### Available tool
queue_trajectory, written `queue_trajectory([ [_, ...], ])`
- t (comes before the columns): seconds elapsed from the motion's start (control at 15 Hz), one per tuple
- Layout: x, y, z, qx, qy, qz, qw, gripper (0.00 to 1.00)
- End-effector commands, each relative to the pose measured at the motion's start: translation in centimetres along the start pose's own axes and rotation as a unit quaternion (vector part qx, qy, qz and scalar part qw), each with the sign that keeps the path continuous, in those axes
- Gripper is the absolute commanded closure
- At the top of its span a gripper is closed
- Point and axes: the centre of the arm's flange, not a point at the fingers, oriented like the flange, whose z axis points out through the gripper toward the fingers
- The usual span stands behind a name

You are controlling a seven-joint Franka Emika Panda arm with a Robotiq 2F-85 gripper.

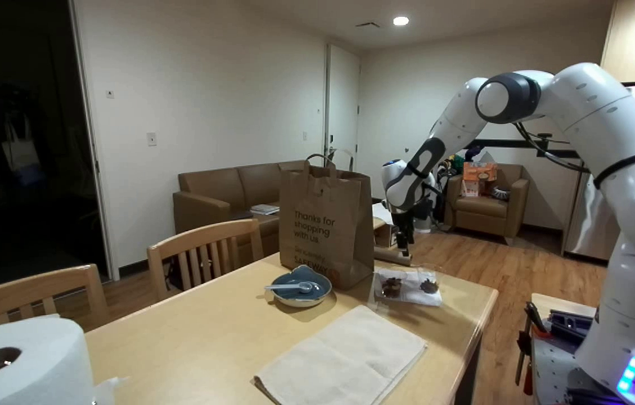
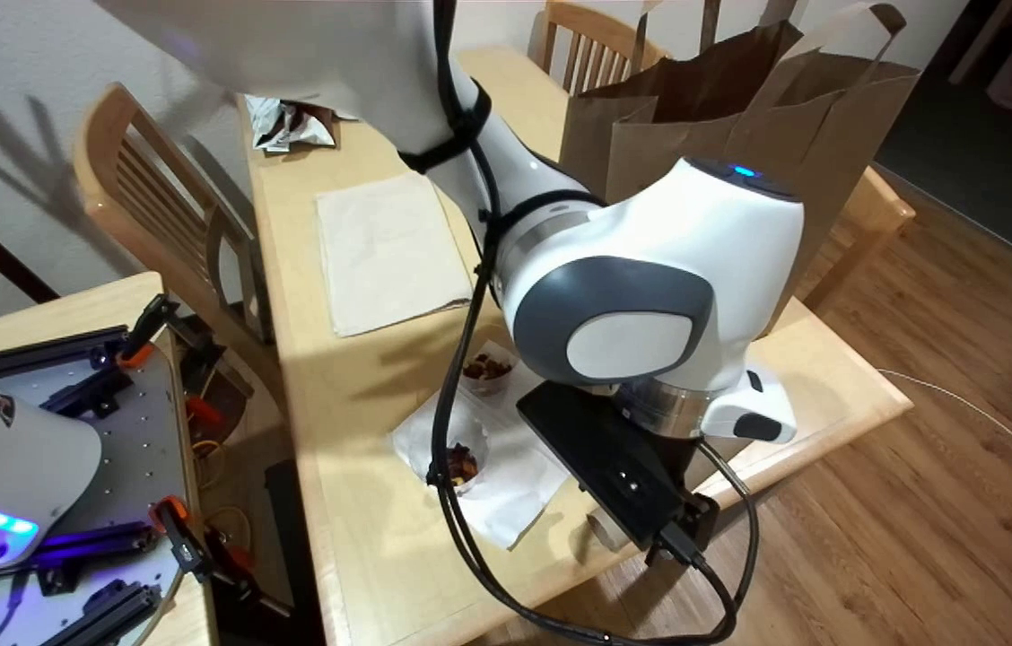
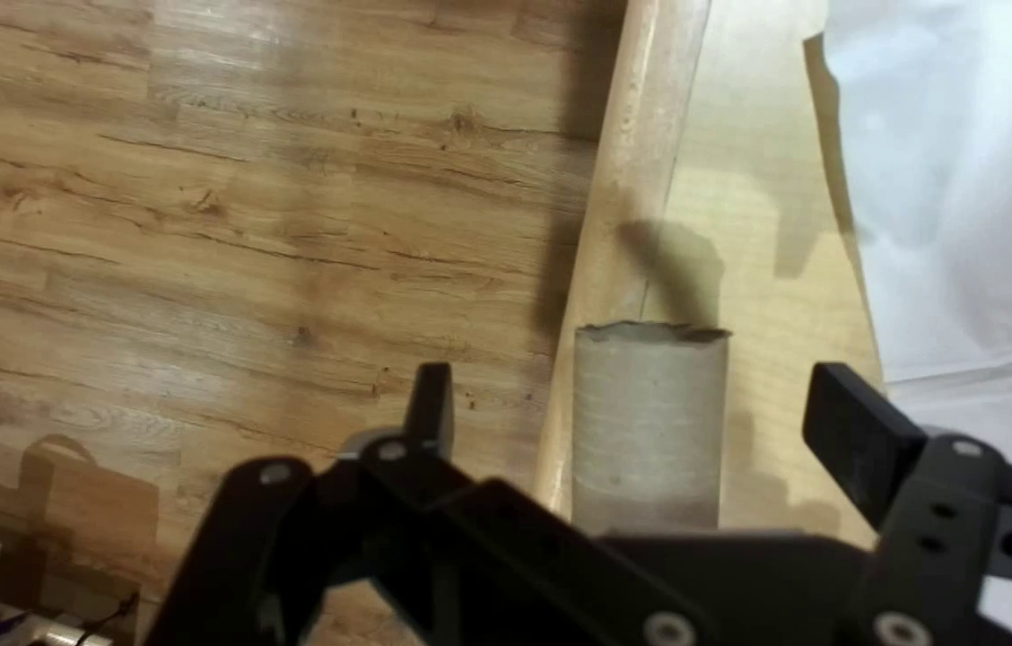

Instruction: Move the roll to the left

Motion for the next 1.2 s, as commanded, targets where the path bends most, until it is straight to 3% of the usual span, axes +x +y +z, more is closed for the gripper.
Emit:
queue_trajectory([
  [0.0,0.4,1.9,0.6,0.003,0.011,-0.023,0.9997,0.00],
  [0.4,1.0,1.4,-0.6,-0.030,0.091,-0.129,0.9870,0.00],
  [0.8,1.7,1.2,-1.0,-0.030,0.079,-0.093,0.9921,0.00],
  [0.93,2.4,1.5,-2.0,-0.007,0.080,-0.075,0.9940,0.00],
  [1.13,3.4,1.2,-2.5,0.035,0.074,-0.098,0.9919,0.00],
])
